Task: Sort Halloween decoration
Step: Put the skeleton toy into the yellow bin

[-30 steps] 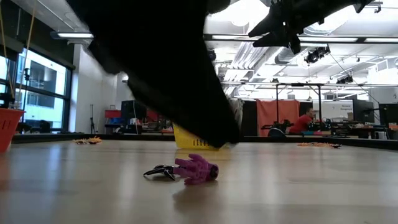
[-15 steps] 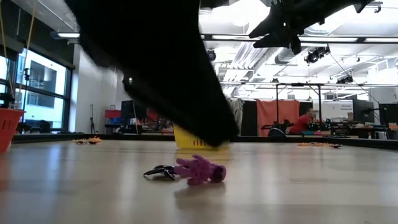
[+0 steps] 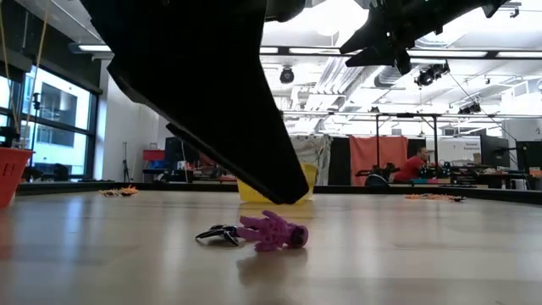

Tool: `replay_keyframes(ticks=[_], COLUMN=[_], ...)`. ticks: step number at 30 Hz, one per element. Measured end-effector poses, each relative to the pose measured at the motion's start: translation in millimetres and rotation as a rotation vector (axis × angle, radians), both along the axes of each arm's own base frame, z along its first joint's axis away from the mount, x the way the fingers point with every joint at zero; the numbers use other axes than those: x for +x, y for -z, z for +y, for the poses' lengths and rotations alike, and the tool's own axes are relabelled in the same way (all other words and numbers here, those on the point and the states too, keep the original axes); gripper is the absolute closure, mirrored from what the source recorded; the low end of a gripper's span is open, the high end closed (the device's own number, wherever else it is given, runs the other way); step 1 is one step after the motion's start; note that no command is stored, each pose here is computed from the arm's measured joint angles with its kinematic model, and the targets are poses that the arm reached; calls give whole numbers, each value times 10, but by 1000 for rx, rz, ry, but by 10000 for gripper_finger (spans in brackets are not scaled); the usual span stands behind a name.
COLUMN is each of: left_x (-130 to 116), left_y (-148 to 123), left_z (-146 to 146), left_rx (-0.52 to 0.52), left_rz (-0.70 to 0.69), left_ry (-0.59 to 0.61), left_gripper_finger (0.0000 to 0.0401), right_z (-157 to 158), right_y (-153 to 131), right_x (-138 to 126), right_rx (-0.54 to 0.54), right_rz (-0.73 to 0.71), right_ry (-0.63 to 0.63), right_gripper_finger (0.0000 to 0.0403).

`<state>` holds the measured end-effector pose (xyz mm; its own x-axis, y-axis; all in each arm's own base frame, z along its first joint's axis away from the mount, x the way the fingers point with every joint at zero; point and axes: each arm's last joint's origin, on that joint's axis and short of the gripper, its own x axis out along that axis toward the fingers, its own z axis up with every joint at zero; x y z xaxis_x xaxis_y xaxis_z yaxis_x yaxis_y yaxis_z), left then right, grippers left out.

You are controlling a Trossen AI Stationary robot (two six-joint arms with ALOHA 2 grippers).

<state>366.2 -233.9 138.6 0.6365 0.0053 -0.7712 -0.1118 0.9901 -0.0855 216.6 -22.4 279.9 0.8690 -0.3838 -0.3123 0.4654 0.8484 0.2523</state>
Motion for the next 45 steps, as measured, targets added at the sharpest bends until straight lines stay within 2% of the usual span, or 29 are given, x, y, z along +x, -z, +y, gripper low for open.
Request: replay_keyframes(ticks=[10,27,30,34,36,39,45], left_x=[5,19,15,18,14,-19,-99], left_y=[92,207,209,202,167,32,-622], left_z=[7,2,8,9,8,9,104], left_rx=[20,-9,-1,-27,-43,-41,10], left_rz=[22,46,47,61,65,58,-112], left_ry=[-8,-39,-48,-55,-45,-10,-5], left_gripper_finger=[270,273,298,375,388,385,395], right_z=[0,0,1,1,0,0,13], right_y=[3,11,11,11,11,11,14], right_x=[-1,-4,-4,-4,-3,-3,1], right_rx=[0,1,1,1,1,1,17], right_rz=[3,12,12,12,12,12,13], right_ry=[0,0,-1,0,0,0,-44], right_gripper_finger=[240,240,240,240,240,240,240])
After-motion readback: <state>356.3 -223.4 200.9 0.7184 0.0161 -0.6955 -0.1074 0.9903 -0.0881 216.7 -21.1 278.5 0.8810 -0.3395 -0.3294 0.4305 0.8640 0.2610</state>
